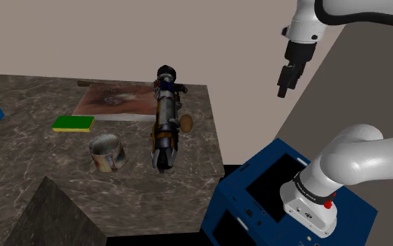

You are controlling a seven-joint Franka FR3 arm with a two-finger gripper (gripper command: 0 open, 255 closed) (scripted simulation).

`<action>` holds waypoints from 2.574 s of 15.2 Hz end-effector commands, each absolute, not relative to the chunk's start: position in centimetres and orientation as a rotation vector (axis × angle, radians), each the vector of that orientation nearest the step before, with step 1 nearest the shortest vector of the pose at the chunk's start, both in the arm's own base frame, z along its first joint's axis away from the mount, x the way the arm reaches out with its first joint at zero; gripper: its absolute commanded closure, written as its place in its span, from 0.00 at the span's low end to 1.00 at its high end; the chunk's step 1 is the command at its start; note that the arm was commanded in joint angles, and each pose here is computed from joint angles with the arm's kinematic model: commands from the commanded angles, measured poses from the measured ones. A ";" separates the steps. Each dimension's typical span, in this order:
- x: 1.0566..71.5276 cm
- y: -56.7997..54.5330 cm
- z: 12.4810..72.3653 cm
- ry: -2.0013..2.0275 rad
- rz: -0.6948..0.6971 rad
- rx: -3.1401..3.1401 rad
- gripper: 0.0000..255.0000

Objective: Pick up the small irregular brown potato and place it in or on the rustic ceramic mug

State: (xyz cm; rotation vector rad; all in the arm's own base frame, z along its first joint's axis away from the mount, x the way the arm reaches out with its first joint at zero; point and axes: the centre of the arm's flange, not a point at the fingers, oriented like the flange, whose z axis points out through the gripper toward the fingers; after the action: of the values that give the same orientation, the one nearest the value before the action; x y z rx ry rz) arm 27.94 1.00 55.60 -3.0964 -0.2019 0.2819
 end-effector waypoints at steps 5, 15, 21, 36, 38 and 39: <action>30.8 4.0 52.9 0.031 0.336 -3.047 0.00; 39.0 9.9 45.8 0.579 0.453 -2.850 0.00; 44.5 12.1 41.4 0.880 0.512 -2.686 0.00; 53.4 14.6 31.5 1.332 0.590 -2.350 0.00; 53.2 15.2 30.6 1.332 0.590 -2.350 0.00; 53.1 15.6 29.9 1.332 0.590 -2.350 0.00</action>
State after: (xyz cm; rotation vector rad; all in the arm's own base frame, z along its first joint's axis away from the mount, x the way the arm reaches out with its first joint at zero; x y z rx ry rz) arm 53.33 14.61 31.79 -2.3436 1.3306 0.5698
